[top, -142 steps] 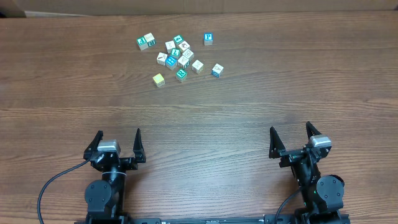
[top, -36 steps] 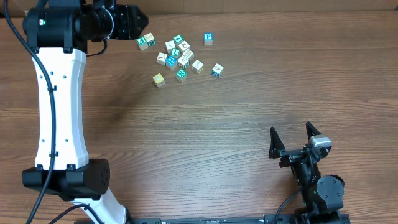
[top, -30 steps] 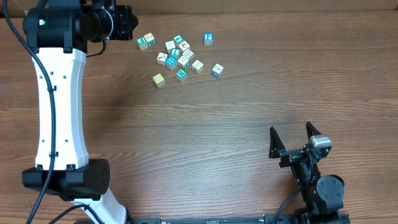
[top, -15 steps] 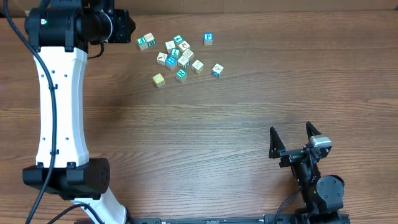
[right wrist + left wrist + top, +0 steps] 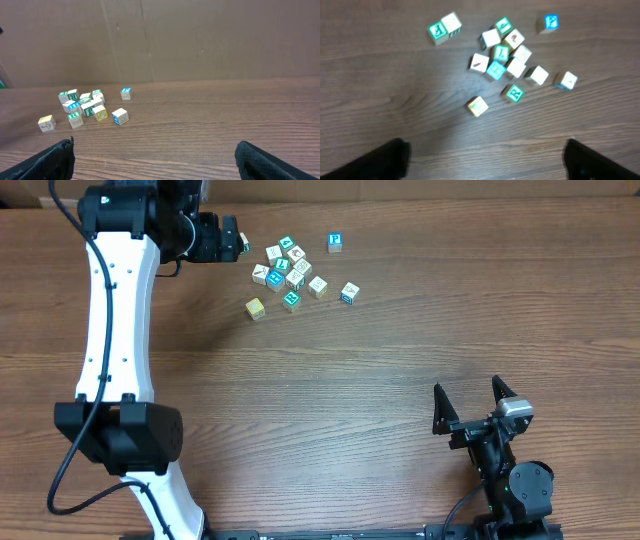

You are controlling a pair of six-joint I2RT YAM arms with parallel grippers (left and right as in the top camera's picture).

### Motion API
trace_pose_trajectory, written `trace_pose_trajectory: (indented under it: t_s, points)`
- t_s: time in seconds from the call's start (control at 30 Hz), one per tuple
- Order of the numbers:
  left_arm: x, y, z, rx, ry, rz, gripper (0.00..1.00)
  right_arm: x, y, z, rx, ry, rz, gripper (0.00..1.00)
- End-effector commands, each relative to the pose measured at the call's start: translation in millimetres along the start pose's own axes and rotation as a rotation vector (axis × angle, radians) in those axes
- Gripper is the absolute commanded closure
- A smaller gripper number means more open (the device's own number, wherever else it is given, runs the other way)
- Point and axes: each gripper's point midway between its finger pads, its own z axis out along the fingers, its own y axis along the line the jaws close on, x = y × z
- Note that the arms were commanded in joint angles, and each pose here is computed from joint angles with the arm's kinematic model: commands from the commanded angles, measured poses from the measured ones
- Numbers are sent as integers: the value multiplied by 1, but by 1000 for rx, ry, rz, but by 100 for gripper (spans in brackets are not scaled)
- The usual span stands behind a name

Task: Form a horizontal line
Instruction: 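Raise the left arm and move the left gripper over the block cluster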

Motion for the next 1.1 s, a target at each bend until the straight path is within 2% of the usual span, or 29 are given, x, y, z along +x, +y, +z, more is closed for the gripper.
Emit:
trace_pose_trajectory:
  t_s: [0.0, 0.37, 0.63, 0.83, 1.07]
  points:
    - [8, 12, 21, -39, 57, -41, 0, 2, 0, 0, -3, -4, 7, 0]
    - [29, 23, 55, -63, 176, -75, 1, 2, 0, 0, -3, -4, 7, 0]
    - [32, 25, 62, -67, 196, -79, 0, 2, 0, 0, -3, -4, 7, 0]
    - [33, 40, 61, -161, 192, -119, 1, 2, 0, 0, -3, -4, 7, 0]
    - [32, 41, 61, -169, 190, -145, 0, 2, 0, 0, -3, -4, 7, 0]
